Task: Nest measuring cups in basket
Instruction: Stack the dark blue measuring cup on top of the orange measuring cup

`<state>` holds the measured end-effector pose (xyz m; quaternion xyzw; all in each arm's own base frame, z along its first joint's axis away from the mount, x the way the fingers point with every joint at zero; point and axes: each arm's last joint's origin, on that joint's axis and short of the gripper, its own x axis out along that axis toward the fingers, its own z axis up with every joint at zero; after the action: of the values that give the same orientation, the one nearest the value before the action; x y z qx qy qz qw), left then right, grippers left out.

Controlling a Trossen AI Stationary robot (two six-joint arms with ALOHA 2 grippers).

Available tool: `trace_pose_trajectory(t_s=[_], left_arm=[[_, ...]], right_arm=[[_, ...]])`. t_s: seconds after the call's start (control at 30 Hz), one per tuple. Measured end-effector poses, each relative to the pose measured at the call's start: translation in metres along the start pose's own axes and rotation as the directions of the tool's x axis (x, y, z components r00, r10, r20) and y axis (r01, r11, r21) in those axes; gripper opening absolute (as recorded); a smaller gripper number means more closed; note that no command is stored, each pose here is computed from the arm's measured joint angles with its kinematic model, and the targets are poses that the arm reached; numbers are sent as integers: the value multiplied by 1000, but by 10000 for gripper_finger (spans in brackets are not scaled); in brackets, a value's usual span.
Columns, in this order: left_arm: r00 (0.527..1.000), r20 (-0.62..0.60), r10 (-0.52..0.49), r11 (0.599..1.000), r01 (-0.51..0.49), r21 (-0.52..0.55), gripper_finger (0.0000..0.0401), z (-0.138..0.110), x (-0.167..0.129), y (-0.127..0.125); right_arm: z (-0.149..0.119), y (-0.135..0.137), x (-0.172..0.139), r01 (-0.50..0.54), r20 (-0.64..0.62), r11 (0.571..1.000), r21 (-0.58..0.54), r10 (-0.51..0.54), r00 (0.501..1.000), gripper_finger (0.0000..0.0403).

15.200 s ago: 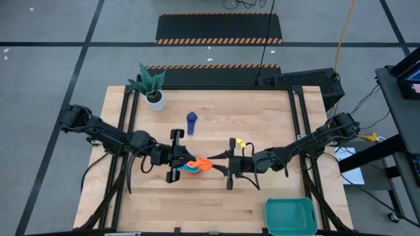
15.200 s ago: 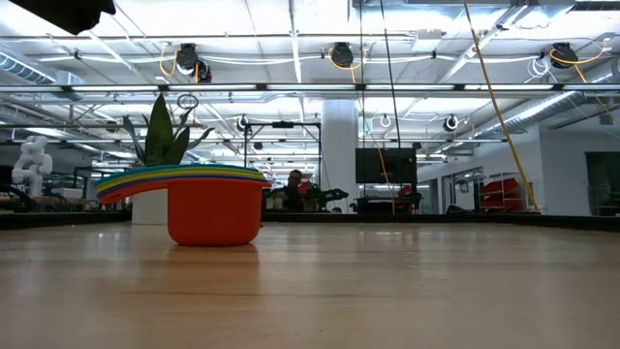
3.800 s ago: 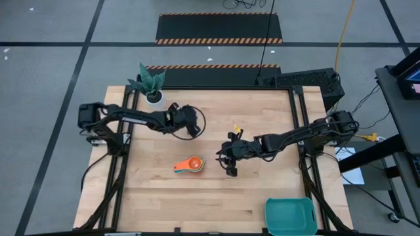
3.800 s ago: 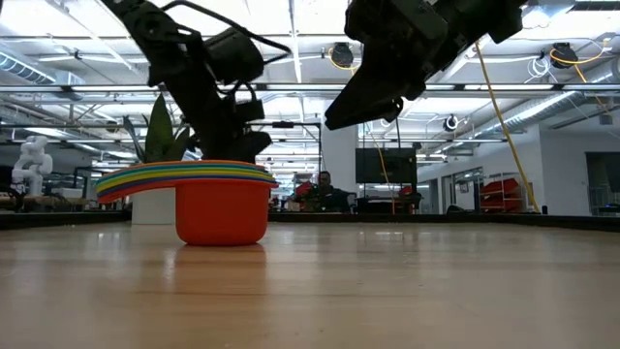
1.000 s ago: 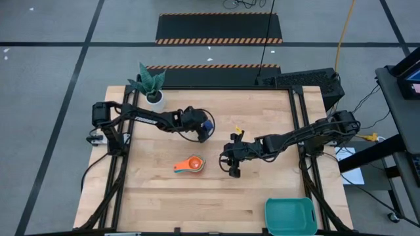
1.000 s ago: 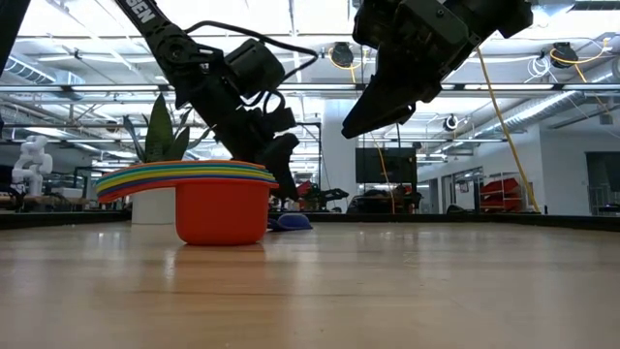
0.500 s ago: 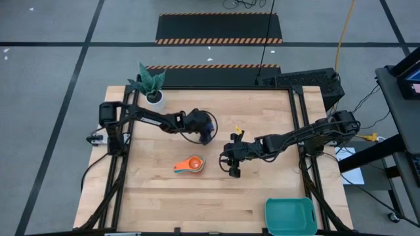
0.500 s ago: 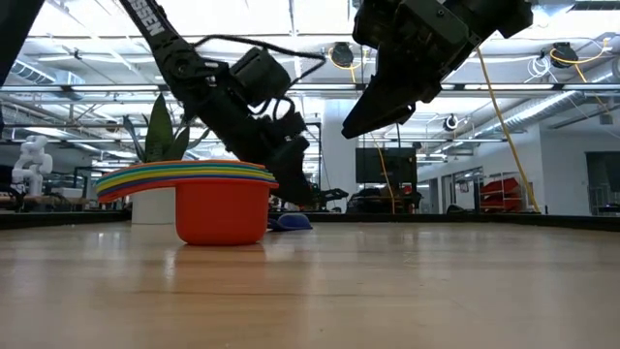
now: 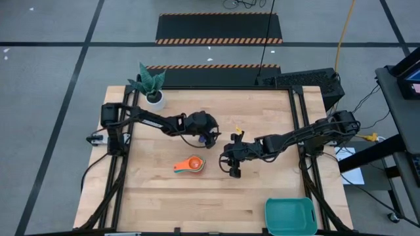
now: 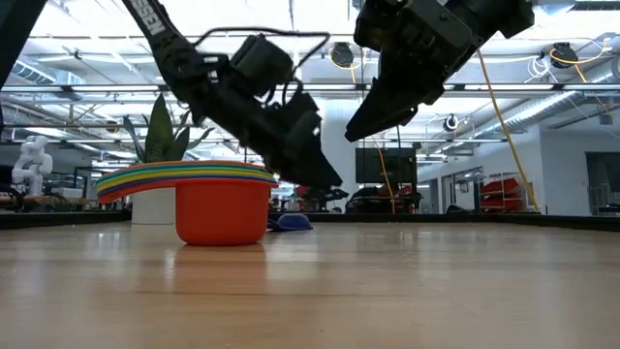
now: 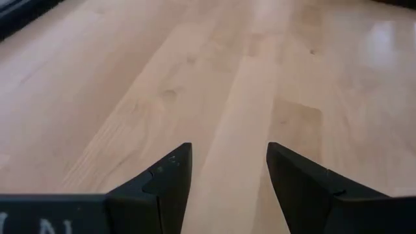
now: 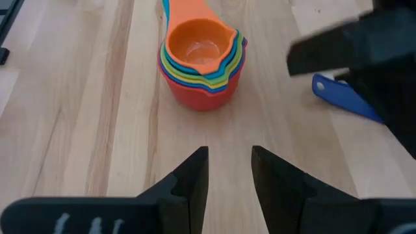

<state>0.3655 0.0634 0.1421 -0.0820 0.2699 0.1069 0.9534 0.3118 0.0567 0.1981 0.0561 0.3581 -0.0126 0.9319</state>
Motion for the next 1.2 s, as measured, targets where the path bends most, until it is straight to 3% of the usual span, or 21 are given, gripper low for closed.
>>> trace_pose_trajectory(t_s=[0.23, 0.5, 0.9, 1.2], left_arm=[[998, -51, 38, 991, -31, 127, 202, 16, -33, -11], [942, -198, 272, 942, -218, 256, 202, 9, -59, -14], [892, -313, 326, 923, -228, 310, 202, -20, -27, -6], [897, -324, 301, 930, -201, 309, 202, -14, -2, -12]], right_arm=[[-3, -1, 0, 8, -33, 1000, -5, -8, 999, 112], [-3, -1, 0, 7, -33, 1000, -4, -8, 999, 112], [-3, -1, 0, 8, -34, 1000, -5, -8, 999, 112], [-9, -3, -17, -20, -133, 1000, 6, 20, 991, 112]])
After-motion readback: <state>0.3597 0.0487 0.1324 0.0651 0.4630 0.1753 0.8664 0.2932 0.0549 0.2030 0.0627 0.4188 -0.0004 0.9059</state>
